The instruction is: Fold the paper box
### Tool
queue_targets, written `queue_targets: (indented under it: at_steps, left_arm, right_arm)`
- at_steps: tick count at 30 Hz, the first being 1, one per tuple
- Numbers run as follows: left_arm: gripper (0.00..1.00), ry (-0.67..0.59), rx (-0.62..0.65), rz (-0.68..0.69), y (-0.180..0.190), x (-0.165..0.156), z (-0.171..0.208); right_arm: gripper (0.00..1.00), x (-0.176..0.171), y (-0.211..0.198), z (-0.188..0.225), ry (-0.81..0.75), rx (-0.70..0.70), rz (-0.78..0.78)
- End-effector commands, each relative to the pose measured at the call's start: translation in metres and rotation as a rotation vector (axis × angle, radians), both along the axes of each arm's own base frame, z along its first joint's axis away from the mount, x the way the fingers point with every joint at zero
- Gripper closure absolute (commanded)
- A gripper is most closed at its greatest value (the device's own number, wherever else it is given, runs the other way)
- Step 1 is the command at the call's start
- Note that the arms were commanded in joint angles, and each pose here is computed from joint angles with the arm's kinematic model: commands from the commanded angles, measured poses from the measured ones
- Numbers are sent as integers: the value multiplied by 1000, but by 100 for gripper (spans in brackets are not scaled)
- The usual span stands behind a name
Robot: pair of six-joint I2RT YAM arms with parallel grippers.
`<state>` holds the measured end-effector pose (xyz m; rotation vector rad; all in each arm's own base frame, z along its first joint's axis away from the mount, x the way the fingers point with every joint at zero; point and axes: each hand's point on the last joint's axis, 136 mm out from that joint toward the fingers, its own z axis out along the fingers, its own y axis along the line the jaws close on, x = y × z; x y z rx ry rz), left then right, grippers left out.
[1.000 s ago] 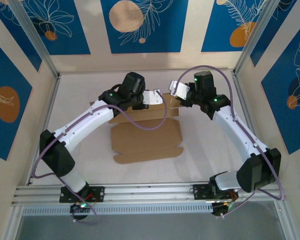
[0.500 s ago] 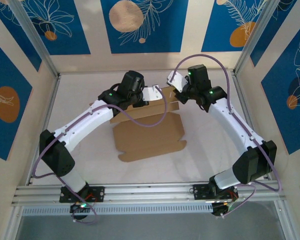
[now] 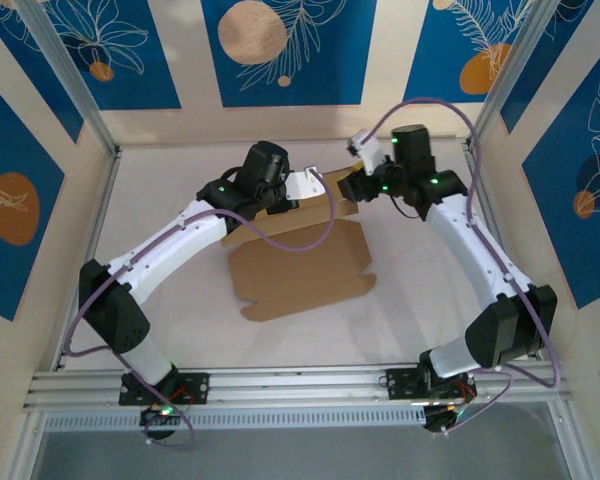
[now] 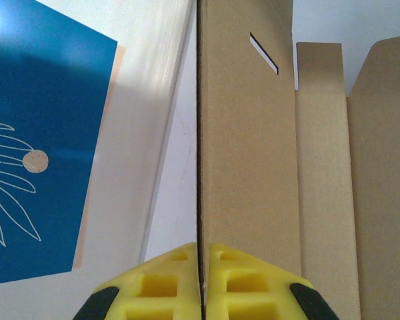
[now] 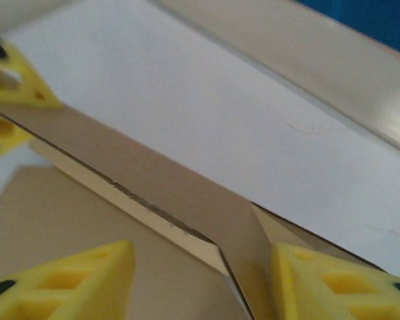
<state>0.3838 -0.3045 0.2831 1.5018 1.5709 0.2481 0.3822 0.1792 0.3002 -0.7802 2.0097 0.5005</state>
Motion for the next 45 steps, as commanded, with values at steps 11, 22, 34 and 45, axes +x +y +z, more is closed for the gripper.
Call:
queue_targets:
  at_steps: [11, 22, 34, 45]
  left_arm:
    - [100, -7, -82, -34, -10, -7, 26]
    - [100, -14, -97, -20, -9, -5, 30]
    - [100, -13, -132, 19, -10, 2, 33]
    - [100, 54, -156, -49, -23, -15, 25]
  right_arm:
    - [74, 25, -58, 44, 365, 566, -315]
    - [100, 14, -40, 5, 543, 415, -394]
    - [100, -8, -1, -18, 669, 414, -317]
    - [100, 4, 33, -12, 786, 632, -278]
